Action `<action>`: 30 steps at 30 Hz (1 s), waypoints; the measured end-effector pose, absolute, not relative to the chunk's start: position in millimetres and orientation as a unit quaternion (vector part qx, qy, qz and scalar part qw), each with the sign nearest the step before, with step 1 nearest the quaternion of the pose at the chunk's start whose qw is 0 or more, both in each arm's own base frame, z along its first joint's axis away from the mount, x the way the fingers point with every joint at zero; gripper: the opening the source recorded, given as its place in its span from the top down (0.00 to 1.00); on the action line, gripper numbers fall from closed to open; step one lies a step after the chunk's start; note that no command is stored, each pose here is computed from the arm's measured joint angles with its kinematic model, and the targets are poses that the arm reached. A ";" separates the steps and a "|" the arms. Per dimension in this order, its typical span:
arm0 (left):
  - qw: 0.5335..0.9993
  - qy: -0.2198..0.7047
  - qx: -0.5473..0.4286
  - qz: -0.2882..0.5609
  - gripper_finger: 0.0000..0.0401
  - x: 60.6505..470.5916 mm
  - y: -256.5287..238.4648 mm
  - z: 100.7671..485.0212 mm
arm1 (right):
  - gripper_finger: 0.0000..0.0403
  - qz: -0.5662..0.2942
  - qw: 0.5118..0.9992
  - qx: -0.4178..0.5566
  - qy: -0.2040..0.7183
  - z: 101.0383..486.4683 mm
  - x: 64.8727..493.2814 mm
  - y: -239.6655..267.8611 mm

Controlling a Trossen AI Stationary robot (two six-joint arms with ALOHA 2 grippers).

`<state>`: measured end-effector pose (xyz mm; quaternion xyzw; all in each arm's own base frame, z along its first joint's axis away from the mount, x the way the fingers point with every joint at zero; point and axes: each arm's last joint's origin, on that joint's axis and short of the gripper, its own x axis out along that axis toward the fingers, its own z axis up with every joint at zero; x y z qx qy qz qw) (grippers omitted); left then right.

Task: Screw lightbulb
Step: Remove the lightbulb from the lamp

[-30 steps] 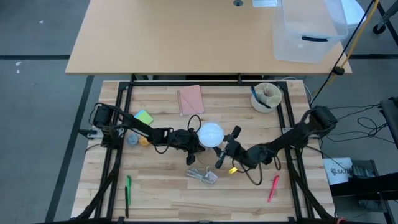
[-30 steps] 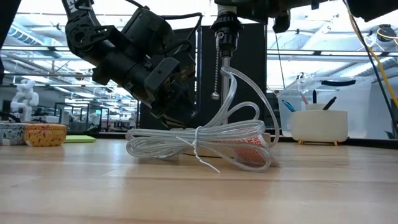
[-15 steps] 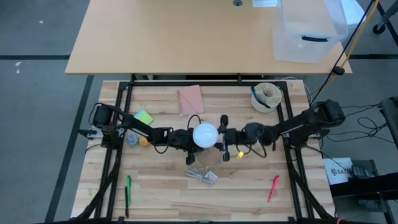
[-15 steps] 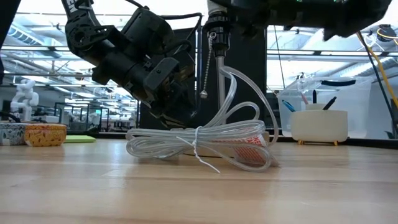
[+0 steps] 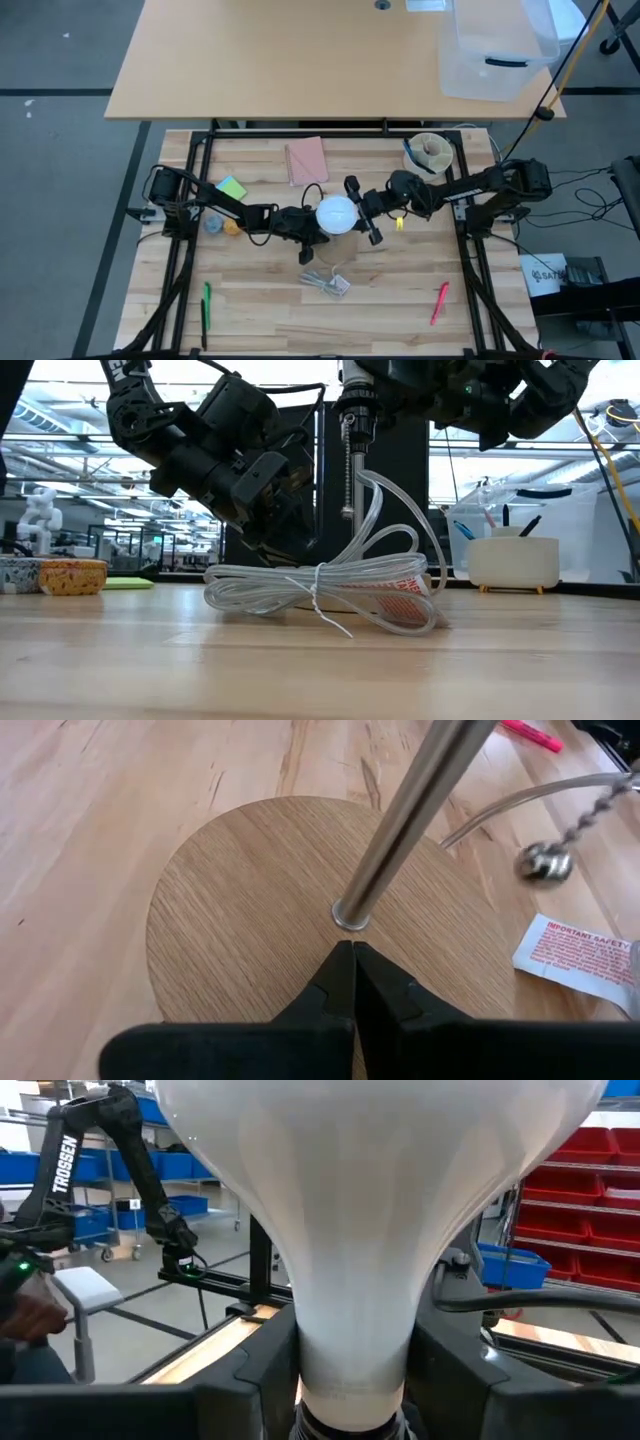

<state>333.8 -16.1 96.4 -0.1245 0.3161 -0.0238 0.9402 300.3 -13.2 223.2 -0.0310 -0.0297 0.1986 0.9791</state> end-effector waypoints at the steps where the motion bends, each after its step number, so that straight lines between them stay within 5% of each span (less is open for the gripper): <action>1: 0.940 0.316 -0.126 -0.024 1.00 333.8 -16.1 96.4 | 0.60 0.198 0.979 -0.030 -0.030 223.3 300.3 -13.4; 19: 0.940 0.316 -0.127 -0.026 1.00 333.8 -16.6 96.5 | 0.30 0.136 0.990 -0.023 -0.016 232.3 294.2 -1.0; 30: 0.940 0.315 -0.125 -0.026 1.00 333.8 -16.5 96.6 | 0.27 0.062 0.996 -0.051 0.028 260.4 261.9 23.6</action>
